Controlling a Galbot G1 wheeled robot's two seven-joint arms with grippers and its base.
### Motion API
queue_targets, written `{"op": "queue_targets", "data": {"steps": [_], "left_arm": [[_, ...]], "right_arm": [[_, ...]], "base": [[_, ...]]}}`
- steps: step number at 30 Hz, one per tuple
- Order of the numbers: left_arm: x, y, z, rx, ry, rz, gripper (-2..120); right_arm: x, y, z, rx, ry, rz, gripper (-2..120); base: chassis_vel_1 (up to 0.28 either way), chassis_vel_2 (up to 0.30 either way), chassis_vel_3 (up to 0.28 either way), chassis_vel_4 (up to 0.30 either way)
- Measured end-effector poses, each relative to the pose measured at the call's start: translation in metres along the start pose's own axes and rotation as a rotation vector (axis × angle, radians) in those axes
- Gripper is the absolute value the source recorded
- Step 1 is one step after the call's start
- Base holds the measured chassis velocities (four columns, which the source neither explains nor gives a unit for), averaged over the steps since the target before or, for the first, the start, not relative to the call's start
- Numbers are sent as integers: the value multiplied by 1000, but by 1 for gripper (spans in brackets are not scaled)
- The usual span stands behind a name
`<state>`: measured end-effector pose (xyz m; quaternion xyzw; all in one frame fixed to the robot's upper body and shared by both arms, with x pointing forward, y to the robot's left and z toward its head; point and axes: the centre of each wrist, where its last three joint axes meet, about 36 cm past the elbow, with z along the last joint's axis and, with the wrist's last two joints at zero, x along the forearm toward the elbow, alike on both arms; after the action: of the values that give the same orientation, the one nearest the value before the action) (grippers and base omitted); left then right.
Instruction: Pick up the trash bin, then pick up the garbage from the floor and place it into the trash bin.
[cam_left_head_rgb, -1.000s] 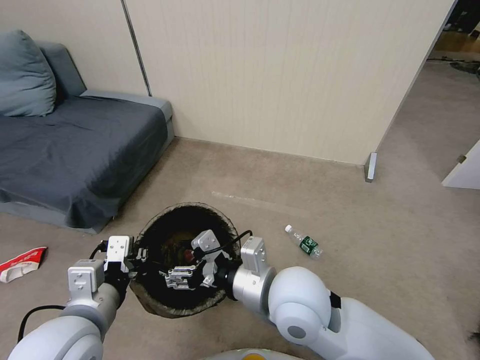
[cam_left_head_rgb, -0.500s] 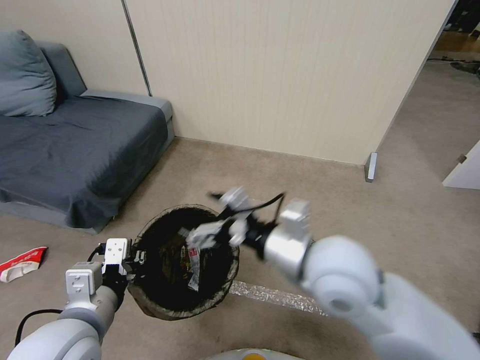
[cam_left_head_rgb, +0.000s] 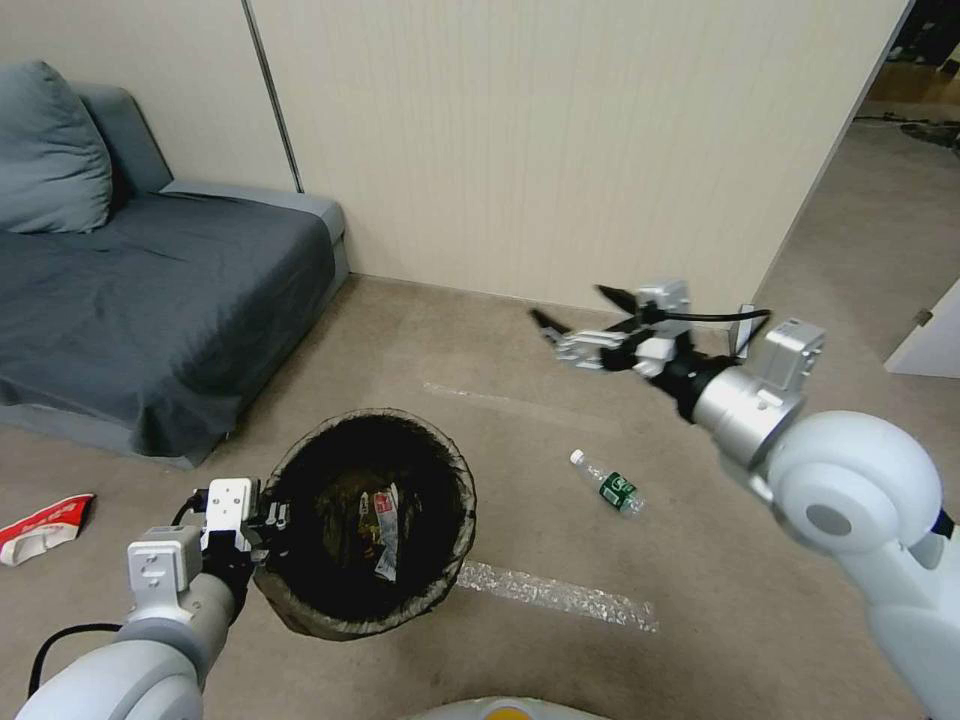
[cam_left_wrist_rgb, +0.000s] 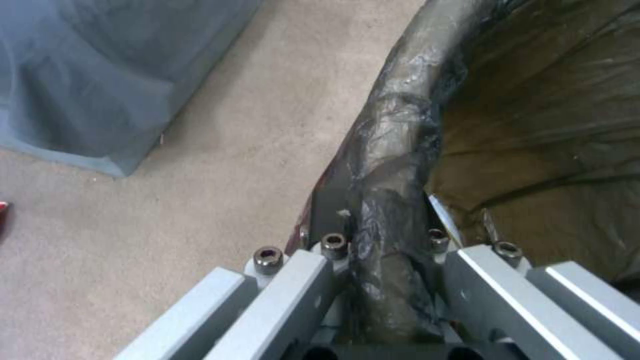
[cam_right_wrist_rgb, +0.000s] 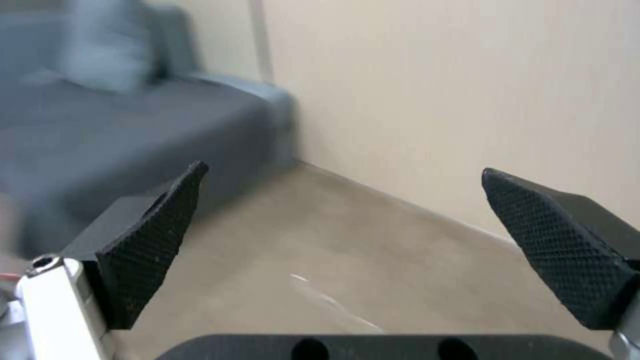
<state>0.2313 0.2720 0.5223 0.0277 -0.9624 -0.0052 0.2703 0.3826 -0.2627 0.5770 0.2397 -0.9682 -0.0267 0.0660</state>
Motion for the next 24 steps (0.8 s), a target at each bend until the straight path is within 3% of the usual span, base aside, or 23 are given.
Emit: {"op": "queue_targets", "data": {"steps": [4, 5, 7, 8, 12, 24], "left_arm": [[0, 0, 0, 8, 1, -2, 1], [0, 0, 0, 8, 1, -2, 1], [1, 0, 1, 9, 4, -1, 1], [1, 0, 1, 9, 4, -1, 1], [2, 1, 4, 11, 18, -3, 1], [3, 1, 7, 14, 34, -10, 1]], "right_arm": [[-12, -37, 48, 28, 107, 154, 100], [-12, -37, 48, 28, 107, 154, 100], [-20, -60, 78, 37, 176, 201, 100], [-20, -60, 78, 37, 176, 201, 100], [-36, -90, 124, 60, 257, 252, 100], [-58, -119, 180, 28, 378, 217, 100]], "base": [[0, 0, 0, 0], [0, 0, 0, 0], [0, 0, 0, 0], [0, 0, 0, 0], [0, 0, 0, 0], [0, 0, 0, 0]]}}
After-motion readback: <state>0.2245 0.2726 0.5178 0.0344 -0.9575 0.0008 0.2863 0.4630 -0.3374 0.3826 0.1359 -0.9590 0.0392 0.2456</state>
